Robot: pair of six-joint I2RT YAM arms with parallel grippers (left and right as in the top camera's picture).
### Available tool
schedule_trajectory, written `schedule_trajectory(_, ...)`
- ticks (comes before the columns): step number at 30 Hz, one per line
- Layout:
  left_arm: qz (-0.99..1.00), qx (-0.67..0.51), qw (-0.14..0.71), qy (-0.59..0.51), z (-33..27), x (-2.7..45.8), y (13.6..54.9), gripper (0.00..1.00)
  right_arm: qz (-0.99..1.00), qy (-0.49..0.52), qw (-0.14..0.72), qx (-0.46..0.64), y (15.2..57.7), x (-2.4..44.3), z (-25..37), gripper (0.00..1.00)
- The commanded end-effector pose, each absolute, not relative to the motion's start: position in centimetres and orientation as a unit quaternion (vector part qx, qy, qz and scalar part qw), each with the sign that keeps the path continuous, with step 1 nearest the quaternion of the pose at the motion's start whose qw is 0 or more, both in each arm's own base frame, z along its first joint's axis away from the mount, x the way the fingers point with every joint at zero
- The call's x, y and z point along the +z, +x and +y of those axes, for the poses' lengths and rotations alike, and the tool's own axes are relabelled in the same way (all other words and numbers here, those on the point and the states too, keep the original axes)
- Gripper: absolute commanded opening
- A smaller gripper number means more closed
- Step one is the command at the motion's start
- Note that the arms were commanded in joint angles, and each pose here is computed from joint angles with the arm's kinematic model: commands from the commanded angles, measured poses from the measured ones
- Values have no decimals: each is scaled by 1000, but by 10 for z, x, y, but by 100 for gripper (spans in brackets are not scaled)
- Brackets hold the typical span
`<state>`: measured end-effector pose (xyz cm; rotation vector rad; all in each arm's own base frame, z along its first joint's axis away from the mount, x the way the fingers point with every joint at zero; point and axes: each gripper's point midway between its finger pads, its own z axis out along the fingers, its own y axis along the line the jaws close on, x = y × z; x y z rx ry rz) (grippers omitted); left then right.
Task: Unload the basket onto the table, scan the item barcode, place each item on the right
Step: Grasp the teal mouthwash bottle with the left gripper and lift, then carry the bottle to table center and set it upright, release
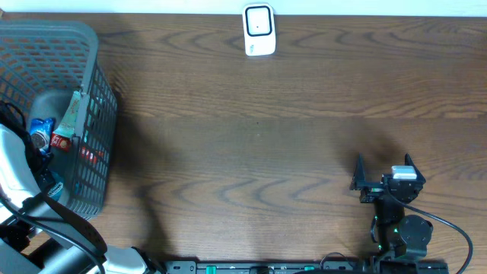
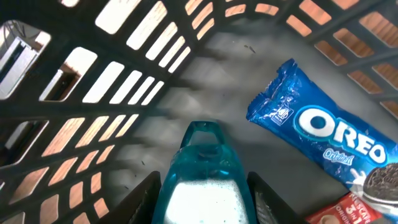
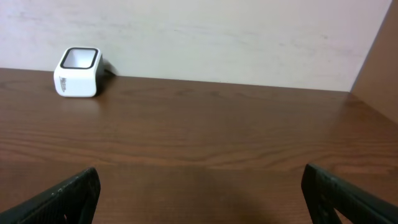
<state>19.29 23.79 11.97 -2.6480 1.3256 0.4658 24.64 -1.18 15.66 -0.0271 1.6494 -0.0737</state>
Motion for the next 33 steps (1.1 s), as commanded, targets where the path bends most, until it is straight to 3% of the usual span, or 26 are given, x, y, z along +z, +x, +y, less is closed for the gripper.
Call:
schedule_trajectory(1, 481, 125, 53, -866, 231, 120, 202, 37, 734, -10, 678, -27, 246, 156, -11, 99)
schedule_trajectory(22, 502, -149, 332, -785, 225, 344, 288, 39, 735, -10, 678, -27, 246, 156, -11, 99)
schedule_trajectory(27, 521, -247, 376, -725, 193, 396, 305, 39, 734, -10, 678, -27, 246, 156, -11, 99)
schedule_trajectory(33, 602, -326, 352, -638, 119, 411, 333, 39, 734, -10, 678, -27, 246, 156, -11, 99)
